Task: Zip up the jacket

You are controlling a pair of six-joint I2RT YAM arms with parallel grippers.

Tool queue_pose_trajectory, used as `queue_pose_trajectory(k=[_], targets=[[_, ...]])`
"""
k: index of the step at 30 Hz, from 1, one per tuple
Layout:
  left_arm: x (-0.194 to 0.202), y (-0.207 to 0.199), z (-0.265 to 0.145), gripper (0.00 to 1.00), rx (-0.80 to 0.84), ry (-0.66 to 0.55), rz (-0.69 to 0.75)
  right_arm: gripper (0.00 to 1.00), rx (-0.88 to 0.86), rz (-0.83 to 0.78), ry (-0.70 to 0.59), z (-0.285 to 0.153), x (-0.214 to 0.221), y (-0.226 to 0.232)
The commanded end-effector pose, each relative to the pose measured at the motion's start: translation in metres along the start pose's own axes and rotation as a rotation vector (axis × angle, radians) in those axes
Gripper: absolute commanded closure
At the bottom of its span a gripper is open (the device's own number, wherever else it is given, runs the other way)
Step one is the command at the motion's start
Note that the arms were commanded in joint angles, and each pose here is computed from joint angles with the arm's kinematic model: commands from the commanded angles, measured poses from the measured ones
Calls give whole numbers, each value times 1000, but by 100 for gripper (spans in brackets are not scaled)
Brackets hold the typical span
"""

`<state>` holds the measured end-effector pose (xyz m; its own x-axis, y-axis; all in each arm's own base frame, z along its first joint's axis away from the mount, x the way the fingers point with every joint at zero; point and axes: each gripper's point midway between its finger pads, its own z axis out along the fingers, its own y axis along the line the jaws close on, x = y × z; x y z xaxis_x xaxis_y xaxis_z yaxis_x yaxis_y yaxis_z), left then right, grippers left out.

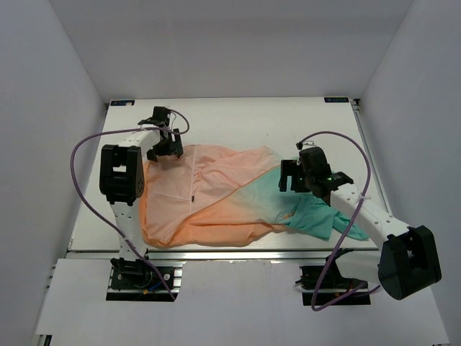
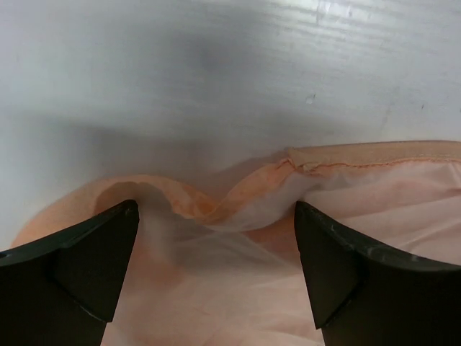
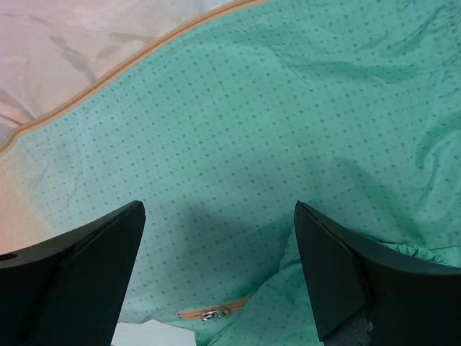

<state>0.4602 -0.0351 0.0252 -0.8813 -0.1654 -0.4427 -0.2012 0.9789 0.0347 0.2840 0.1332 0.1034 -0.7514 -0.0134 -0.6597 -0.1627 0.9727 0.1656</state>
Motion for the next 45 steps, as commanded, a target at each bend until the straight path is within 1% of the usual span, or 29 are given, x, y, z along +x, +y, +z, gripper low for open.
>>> queue_pose_trajectory(k=[1,4,6,7,8,9,10,11,15,18,20,21,22,24,25,26,27,28,29,30,31,32,34,35,38,40,41,42,45], targets=[[-32,-8,-12,2,13,-73,10,11,15,-7,11,3,2,-3],[-32,-12,-5,7,20,-65,12,11,18,-7,15,4,3,-4],[-35,-14,-3,21,30,-78,5,11,21,-8,15,4,3,-4],[-35,-15,-2,29,36,-81,6,11,23,-8,11,3,1,-4],[-37,-17,-2,42,44,-85,2,11,25,-8,12,3,2,-5],[-34,-19,0,76,52,-64,2,11,30,-8,8,3,1,-6],[-34,-19,-1,97,51,-59,-5,11,31,-8,7,2,0,-6],[-37,-19,-2,100,49,-64,-19,11,31,-6,2,1,-1,-6],[-58,-22,-27,100,73,-147,-29,11,26,-4,-8,-1,-3,-5],[-82,-18,-76,100,95,-256,-58,11,24,5,-25,-7,-5,-5],[-89,-27,-99,100,149,-312,-77,11,19,15,-35,-10,-6,-4],[-83,-33,-106,100,165,-313,-81,11,16,19,-44,-12,-7,-3],[-87,-39,-129,100,193,-362,-89,11,10,24,-59,-15,-10,-2],[-69,-71,-151,100,188,-379,-58,11,14,49,-64,-18,-10,-3],[-54,-81,-156,100,167,-376,-34,11,19,58,-73,-21,-11,-3],[-30,-111,-177,100,170,-392,27,11,28,80,-76,-23,-12,-5],[-12,-126,-185,100,185,-390,61,11,52,90,-85,-24,-13,-9],[17,-134,-179,100,185,-354,102,11,62,103,-93,-28,-13,-11],[52,-162,-190,100,239,-329,158,11,74,113,-99,-30,-13,-13],[72,-169,-200,100,267,-322,175,11,103,135,-108,-31,-14,-18],[94,-173,-201,100,274,-297,198,11,111,144,-122,-35,-15,-19],[141,-176,-199,100,268,-226,259,11,116,146,-130,-36,-17,-20],[179,-171,-205,100,242,-190,298,11,121,146,-145,-39,-18,-22],[217,-164,-205,100,218,-130,337,11,113,141,-154,-39,-20,-21],[270,-154,-217,100,218,-52,348,11,71,117,-166,-36,-24,-14],[290,-146,-220,100,227,-18,348,11,28,94,-163,-32,-26,-6],[298,-141,-223,100,211,-8,310,11,-8,55,-184,-30,-33,1],[297,-138,-224,100,205,-10,291,11,-60,37,-185,-30,-37,10],[282,-132,-235,100,217,-73,210,11,-112,-10,-201,-25,-55,28]])
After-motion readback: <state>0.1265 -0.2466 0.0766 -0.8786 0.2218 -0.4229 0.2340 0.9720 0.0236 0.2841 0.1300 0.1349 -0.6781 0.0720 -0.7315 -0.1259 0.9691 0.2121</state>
